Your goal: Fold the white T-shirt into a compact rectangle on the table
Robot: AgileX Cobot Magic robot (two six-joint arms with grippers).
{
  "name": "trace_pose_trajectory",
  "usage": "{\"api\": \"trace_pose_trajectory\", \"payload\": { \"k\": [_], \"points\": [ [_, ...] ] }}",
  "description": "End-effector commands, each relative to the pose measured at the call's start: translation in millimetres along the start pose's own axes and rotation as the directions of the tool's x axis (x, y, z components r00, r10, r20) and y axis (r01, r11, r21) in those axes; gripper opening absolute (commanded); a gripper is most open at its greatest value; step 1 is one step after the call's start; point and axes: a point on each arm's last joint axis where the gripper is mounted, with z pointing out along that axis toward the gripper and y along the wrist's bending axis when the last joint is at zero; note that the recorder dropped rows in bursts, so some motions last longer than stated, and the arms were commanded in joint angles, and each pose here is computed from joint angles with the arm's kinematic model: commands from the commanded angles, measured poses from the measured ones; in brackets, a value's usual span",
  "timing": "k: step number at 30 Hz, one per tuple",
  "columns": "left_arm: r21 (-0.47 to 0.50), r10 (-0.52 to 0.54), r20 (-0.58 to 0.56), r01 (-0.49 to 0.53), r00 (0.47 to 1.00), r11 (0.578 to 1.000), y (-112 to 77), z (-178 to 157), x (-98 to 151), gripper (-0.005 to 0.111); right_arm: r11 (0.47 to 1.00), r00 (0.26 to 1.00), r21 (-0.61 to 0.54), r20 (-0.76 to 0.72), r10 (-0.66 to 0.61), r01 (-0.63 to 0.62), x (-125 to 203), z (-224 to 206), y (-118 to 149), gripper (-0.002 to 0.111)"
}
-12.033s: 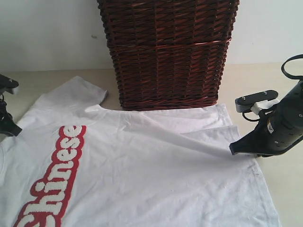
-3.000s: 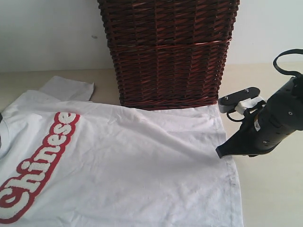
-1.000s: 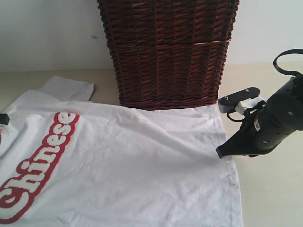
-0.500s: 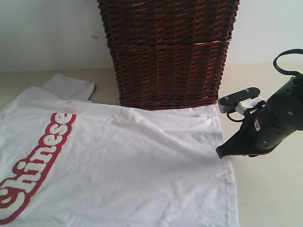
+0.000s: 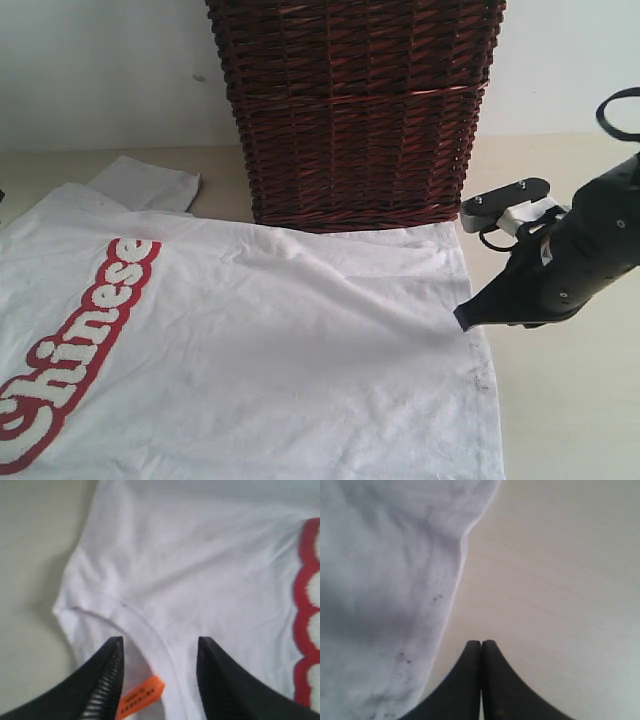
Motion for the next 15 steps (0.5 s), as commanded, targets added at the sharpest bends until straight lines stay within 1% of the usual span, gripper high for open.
{"api": "trace_pose_trajectory", "payload": {
  "k": [1, 2, 4, 6, 8, 9, 10, 11, 13, 14, 15],
  "points": [
    [0.031, 0.022, 0.116, -0.026, 0.993, 0.999, -5.1, -11.7, -11.1, 0.046, 0.99, 0.999, -0.137, -0.009, -0.041, 0.04, 2.4, -15.2, 11.9, 0.0],
    [0.025, 0.023, 0.125, -0.027, 0.992, 0.999, -4.9, -13.6, -12.0, 0.046, 0.978, 0.998, -0.204, -0.03, -0.048, 0.041, 4.5, -16.4, 19.3, 0.0],
    [0.004, 0.026, 0.155, -0.027, 0.988, 1.0, -4.1, -19.4, -14.6, 0.046, 0.943, 0.99, -0.315, -0.049, -0.132, 0.11, 12.5, -15.3, 35.3, 0.0],
    [-0.016, 0.028, 0.182, -0.025, 0.983, 1.0, -3.1, -23.4, -16.9, 0.046, 0.884, 0.971, -0.416, -0.009, -0.239, 0.214, 19.1, -14.4, 55.1, 0.0],
    [-0.024, 0.027, 0.198, -0.023, 0.98, 0.999, -2.9, -26.5, -18.2, 0.046, 0.824, 0.937, -0.473, 0.013, -0.349, 0.313, 24.4, -12.8, 69.4, 0.0],
    [-0.023, 0.024, 0.204, -0.019, 0.979, 1.0, -3.1, -27.3, -18.7, 0.046, 0.811, 0.927, -0.485, 0.001, -0.375, 0.328, 27.1, -11.1, 74.7, 0.0],
    [-0.023, 0.022, 0.208, -0.017, 0.978, 1.0, -3.2, -28.2, -19.0, 0.046, 0.808, 0.921, -0.485, -0.014, -0.39, 0.335, 29.3, -8.9, 77.8, 0.0],
    [-0.023, 0.019, 0.213, -0.015, 0.977, 1.0, -3.3, -28.9, -19.4, 0.046, 0.817, 0.918, -0.473, -0.045, -0.395, 0.328, 31.6, -5.2, 77.8, 0.0],
    [-0.011, 0.006, 0.223, -0.003, 0.975, 1.0, -4.3, -30.1, -20.3, 0.046, 0.846, 0.906, -0.419, -0.115, -0.408, 0.329, 36.1, 3.1, 72.7, 0.0],
    [-0.006, 0.0, 0.227, 0.001, 0.974, 1.0, -4.7, -30.2, -20.6, 0.046, 0.874, 0.906, -0.38, -0.17, -0.387, 0.302, 39.0, 8.2, 68.8, 0.0],
    [-0.003, -0.005, 0.23, 0.006, 0.973, 1.0, -4.9, -30.2, -21.0, 0.046, 0.888, 0.896, -0.339, -0.205, -0.393, 0.312, 40.9, 11.8, 64.4, 0.0]
  ]
}}
